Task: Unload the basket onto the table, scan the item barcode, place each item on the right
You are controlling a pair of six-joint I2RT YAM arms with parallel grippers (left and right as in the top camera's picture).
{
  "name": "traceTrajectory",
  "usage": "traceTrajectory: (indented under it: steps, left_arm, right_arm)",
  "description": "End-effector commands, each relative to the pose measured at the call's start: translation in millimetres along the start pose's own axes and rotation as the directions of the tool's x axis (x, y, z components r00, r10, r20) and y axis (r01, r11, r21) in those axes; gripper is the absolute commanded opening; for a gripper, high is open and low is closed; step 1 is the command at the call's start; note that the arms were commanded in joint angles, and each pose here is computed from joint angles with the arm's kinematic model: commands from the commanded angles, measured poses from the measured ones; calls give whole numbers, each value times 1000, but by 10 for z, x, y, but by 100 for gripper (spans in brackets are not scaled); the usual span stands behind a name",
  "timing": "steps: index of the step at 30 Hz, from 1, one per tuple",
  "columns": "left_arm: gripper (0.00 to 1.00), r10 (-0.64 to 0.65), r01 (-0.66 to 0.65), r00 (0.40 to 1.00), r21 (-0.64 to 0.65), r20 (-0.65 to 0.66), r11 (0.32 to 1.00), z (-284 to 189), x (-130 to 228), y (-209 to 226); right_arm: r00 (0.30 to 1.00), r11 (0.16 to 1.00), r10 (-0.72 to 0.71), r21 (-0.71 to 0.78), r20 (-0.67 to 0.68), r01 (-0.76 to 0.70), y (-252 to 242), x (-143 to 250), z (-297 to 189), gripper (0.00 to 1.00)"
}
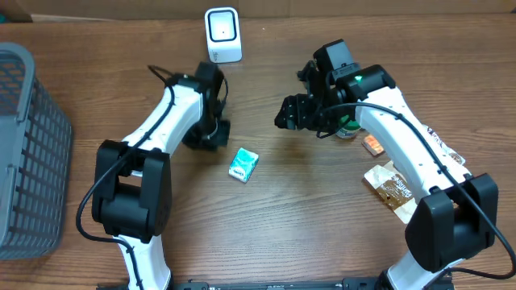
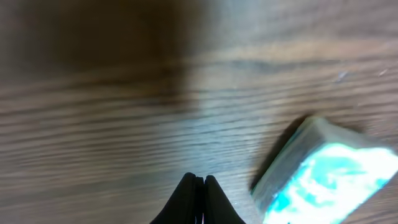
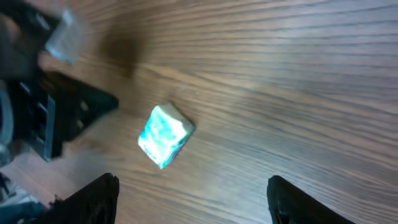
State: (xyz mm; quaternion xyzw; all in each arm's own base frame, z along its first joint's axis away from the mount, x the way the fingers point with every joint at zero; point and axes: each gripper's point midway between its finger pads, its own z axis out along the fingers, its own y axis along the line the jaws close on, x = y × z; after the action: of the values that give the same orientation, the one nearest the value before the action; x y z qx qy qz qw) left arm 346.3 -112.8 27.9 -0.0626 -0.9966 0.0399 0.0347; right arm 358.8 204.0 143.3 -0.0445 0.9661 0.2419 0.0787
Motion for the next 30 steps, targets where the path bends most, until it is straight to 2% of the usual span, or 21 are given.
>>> traceTrajectory:
  steps: [1, 5, 8, 11, 13, 21, 24, 26, 27, 28, 30]
  left_arm:
    - [4, 49, -38, 996, 129, -80, 991, 254, 281, -319]
    - [5, 112, -85, 988, 228, -106, 970, 305, 429, -658]
    - [4, 206, -162, 975, 366, -84, 917, 258, 506, -1105]
    - [4, 246, -215, 969, 438, -14, 873, 220, 430, -1379]
    - [4, 222, -214, 974, 474, 38, 854, 185, 300, -1494]
    - [4, 110, -206, 971, 502, 214, 840, -184, -337, -1443]
    - [4, 101, -234, 950, 457, 297, 858, -492, -623, -1287]
    - [4, 125, -274, 924, 398, 361, 876, -621, -779, -1194]
    - [4, 163, -321, 894, 343, 418, 883, -705, -893, -1146]
    - [4, 191, -356, 875, 324, 445, 877, -732, -931, -1150]
    - [4, 245, -418, 842, 294, 482, 860, -747, -968, -1188]
  right_arm:
    - [999, 999, 32, 20, 17, -32, -121, -46, -45, 76]
    - [998, 998, 50, 35, 26, -51, -207, -75, -74, 79]
    - [996, 996, 80, 41, 32, -81, -314, -100, -119, 79]
    - [993, 993, 109, 48, 32, -111, -417, -108, -161, 79]
    - [992, 991, 124, 52, 28, -126, -462, -96, -178, 79]
    - [990, 989, 138, 58, 5, -138, -435, -29, -150, 76]
    - [963, 956, 269, 118, 11, -269, -525, 36, -99, 72]
    - [945, 933, 326, 158, 13, -323, -602, 106, -51, 66]
    - [936, 920, 352, 185, 6, -347, -657, 173, -8, 54]
    - [931, 912, 366, 201, -1, -359, -696, 227, 30, 49]
    - [925, 905, 380, 216, -18, -367, -748, 315, 98, 33]
